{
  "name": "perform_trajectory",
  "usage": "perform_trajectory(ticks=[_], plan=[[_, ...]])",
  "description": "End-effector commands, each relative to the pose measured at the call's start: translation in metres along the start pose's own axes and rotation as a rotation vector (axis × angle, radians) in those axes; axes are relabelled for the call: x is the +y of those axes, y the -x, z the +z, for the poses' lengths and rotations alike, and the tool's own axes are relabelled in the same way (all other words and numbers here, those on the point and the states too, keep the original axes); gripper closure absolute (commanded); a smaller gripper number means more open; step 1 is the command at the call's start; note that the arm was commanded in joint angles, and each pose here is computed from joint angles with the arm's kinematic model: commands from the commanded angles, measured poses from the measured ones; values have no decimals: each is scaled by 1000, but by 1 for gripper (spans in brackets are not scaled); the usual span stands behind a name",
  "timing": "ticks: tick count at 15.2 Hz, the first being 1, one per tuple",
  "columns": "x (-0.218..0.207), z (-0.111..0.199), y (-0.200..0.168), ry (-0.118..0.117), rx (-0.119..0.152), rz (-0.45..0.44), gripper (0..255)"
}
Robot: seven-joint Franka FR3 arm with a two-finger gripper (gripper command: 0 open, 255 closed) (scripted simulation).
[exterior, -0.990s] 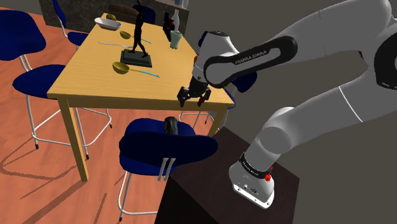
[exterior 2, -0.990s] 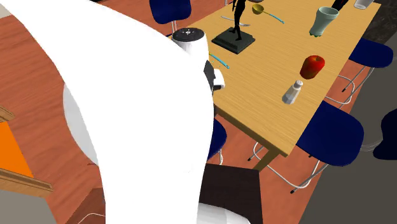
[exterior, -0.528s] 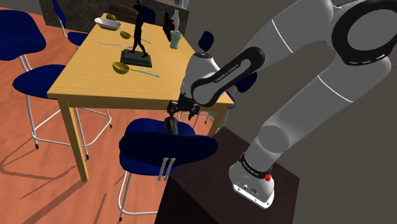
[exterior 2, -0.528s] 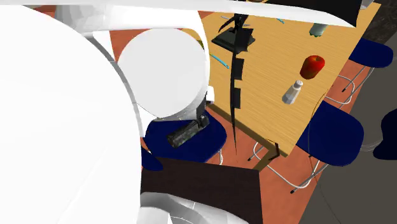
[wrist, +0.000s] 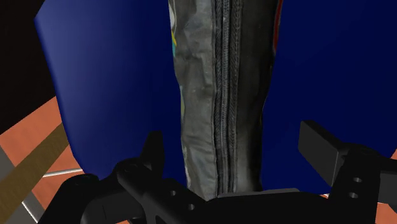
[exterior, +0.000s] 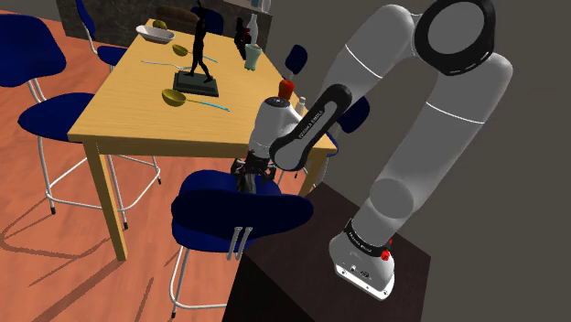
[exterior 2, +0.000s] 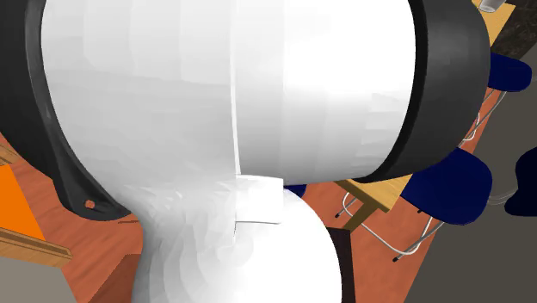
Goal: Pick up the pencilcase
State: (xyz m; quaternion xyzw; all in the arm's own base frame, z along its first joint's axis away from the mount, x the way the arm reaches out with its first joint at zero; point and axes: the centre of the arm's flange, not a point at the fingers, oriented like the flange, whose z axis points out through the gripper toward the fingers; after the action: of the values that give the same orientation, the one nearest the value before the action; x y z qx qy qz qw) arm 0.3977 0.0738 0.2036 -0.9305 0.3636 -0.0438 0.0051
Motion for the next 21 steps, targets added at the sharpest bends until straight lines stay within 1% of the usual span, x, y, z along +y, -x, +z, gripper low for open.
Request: perform_trajectory(ticks=[1, 4, 5, 14, 21], plan=[[0, 11, 1, -1, 0, 0, 0], [1, 20, 2, -1, 0, 0, 0], [1, 20, 2, -1, 0, 0, 255], [1, 20, 2, -1, 0, 0, 255], [-1, -17, -1, -1, 0, 0, 255]])
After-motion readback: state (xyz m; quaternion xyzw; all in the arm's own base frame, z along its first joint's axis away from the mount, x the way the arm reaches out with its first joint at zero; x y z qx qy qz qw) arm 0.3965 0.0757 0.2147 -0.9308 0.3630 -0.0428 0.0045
